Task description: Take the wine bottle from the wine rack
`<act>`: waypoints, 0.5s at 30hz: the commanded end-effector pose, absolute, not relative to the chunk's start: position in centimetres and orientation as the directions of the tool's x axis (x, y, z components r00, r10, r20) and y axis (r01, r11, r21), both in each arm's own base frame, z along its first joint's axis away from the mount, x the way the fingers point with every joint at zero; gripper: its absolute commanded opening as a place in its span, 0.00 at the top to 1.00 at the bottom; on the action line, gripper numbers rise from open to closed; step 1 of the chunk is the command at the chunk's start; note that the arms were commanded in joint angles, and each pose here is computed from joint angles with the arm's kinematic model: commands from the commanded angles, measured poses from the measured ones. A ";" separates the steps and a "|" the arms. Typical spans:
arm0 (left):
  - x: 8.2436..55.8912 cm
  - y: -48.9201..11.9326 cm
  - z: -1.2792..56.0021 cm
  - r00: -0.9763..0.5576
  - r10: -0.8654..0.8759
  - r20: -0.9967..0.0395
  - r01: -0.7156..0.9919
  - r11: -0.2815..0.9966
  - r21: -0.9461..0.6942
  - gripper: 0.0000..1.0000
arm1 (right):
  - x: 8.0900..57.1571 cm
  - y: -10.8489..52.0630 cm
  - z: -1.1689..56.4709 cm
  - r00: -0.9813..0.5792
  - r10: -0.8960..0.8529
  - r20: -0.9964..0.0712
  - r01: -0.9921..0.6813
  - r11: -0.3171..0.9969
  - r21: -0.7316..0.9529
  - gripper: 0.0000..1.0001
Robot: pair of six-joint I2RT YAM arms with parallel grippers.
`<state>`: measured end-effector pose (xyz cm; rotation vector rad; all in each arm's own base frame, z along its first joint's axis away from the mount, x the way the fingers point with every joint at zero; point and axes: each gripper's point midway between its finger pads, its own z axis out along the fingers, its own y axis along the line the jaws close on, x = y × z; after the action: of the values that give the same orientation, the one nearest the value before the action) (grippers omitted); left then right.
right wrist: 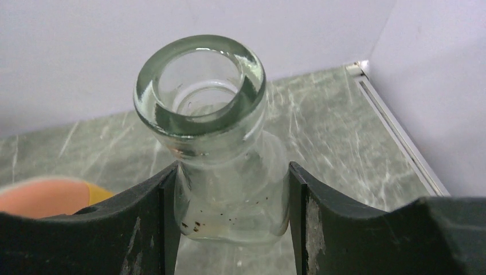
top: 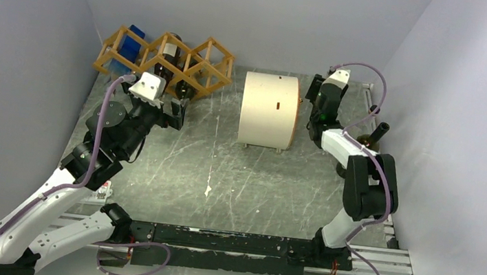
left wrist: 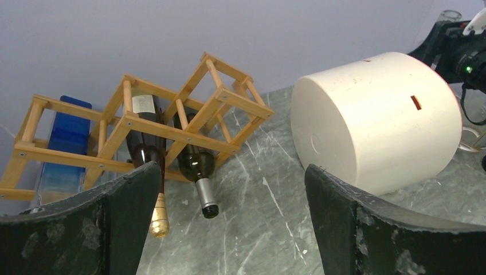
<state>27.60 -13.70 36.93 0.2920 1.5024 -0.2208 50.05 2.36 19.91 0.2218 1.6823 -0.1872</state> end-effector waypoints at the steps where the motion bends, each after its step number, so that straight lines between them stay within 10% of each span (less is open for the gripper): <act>1: 27.9 -13.0 37.7 0.093 0.028 -0.995 0.287 0.957 0.053 0.01 | 53.5 2.2 25.3 0.099 0.094 -0.991 0.212 0.971 0.113 1.00; 15: 28.1 -13.0 37.4 0.085 0.031 -0.996 0.284 0.957 0.054 0.01 | 56.1 2.1 20.8 0.022 0.049 -0.999 0.208 0.977 0.052 0.85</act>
<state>27.90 -13.35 36.60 0.2808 1.5087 -0.1979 55.03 2.45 17.55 0.1943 1.6558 -0.1312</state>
